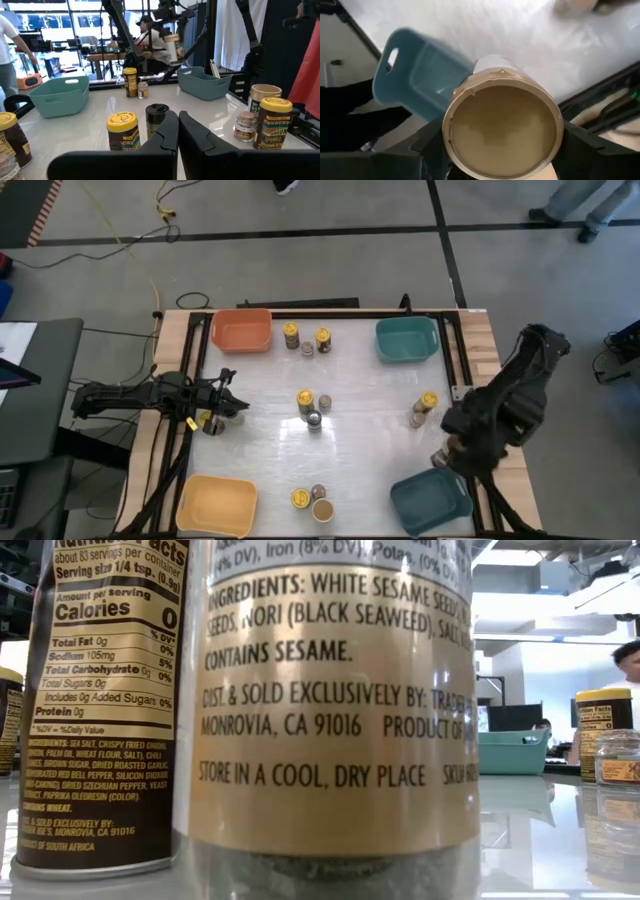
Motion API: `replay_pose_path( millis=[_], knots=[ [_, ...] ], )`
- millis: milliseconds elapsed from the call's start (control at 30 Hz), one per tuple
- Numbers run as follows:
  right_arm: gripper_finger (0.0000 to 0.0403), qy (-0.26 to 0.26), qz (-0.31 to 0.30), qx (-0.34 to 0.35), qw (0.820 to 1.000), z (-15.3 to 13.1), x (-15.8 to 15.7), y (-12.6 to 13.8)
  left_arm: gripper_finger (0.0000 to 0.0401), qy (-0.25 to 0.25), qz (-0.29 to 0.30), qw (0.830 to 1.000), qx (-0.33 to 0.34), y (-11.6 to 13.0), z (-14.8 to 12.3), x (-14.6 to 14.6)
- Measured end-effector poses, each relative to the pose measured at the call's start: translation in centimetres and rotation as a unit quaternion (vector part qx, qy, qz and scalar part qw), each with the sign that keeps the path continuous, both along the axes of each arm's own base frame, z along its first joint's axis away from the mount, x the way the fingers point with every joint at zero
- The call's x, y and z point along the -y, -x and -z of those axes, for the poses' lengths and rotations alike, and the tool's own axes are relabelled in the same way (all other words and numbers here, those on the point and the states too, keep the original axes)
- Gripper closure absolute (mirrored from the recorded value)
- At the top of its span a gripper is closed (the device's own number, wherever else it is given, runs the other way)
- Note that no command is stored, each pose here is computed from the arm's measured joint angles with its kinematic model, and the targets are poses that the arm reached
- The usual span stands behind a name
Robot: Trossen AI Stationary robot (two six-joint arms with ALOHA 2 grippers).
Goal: Sort spices by type
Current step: Put the top gold seasoning bottle into the bottom teal dark blue bin
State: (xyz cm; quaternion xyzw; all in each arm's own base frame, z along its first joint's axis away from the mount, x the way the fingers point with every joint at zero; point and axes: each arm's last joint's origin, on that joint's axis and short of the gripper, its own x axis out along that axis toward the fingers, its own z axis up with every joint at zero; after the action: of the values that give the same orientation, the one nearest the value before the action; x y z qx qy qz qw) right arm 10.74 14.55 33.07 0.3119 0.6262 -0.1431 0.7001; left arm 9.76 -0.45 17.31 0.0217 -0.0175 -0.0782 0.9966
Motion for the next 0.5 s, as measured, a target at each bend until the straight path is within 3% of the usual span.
replay_pose_path(
  millis=[500],
  knots=[
    [0.0112,0.023,0.098,-0.063,0.993,4.6,-9.5,-0.1,0.0401,0.000,0.000,1.000,0.000,0.0,0.0,0.0]
  ],
)
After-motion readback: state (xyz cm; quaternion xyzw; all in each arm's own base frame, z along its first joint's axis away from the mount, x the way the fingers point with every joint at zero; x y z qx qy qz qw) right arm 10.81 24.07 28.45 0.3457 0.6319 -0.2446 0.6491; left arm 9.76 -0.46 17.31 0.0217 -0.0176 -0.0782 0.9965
